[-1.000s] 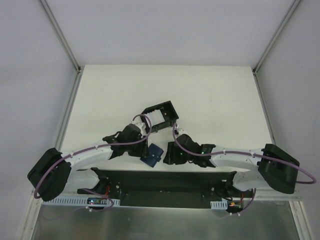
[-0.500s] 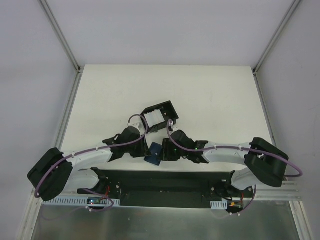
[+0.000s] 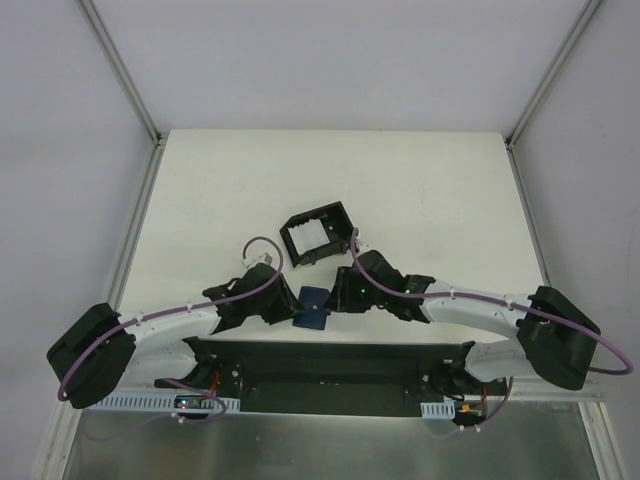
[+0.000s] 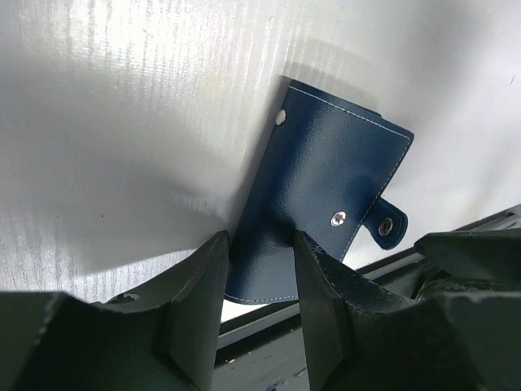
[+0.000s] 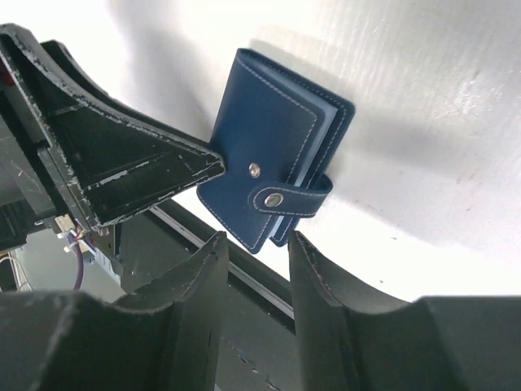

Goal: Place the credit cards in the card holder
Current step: Close the card holder at the center of the board.

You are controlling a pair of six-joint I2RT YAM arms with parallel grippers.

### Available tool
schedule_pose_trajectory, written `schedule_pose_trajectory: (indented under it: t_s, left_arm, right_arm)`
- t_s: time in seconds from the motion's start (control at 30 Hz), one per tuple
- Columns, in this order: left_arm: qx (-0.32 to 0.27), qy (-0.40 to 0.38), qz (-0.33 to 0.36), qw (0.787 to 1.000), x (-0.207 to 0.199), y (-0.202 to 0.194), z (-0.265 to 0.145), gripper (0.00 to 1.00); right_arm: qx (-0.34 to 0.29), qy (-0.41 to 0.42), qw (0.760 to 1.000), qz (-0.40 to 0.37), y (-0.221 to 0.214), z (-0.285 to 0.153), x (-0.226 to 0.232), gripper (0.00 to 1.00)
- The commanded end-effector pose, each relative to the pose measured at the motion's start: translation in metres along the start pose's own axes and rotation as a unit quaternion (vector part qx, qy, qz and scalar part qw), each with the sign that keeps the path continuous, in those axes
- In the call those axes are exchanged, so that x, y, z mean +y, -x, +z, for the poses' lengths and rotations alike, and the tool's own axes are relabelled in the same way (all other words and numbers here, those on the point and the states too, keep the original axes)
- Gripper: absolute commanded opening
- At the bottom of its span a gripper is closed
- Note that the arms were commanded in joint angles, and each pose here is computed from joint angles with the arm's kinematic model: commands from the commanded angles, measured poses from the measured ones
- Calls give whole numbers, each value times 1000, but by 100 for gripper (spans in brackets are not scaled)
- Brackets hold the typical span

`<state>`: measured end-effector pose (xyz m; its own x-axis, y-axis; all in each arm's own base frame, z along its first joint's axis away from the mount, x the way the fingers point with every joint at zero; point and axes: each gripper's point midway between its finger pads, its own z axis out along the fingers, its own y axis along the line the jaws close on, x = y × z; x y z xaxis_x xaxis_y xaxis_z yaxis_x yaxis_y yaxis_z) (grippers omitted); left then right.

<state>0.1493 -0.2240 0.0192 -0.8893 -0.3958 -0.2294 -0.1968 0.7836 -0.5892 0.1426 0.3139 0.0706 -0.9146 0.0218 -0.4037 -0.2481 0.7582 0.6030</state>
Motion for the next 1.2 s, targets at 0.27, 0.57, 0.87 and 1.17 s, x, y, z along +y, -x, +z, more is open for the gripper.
schedule_pose_trajectory:
  t_s: [0.27,0.57,0.87,1.17]
  left_arm:
    - [16,85,-1,996,36,-17,7,38]
    - [-12,69,24,997,23,-3,4,43]
    - [-36,72,62,995,15,12,6,44]
    - [-15,92,77,993,17,8,15,42]
  right_arm:
    - [-10,-21,1000,11,16,15,0,33]
    - [-21,-15,1000,-2,26,13,0,32]
    - [-35,-3,999,-8,32,-1,0,34]
    - [-29,23,999,-19,32,-8,11,35]
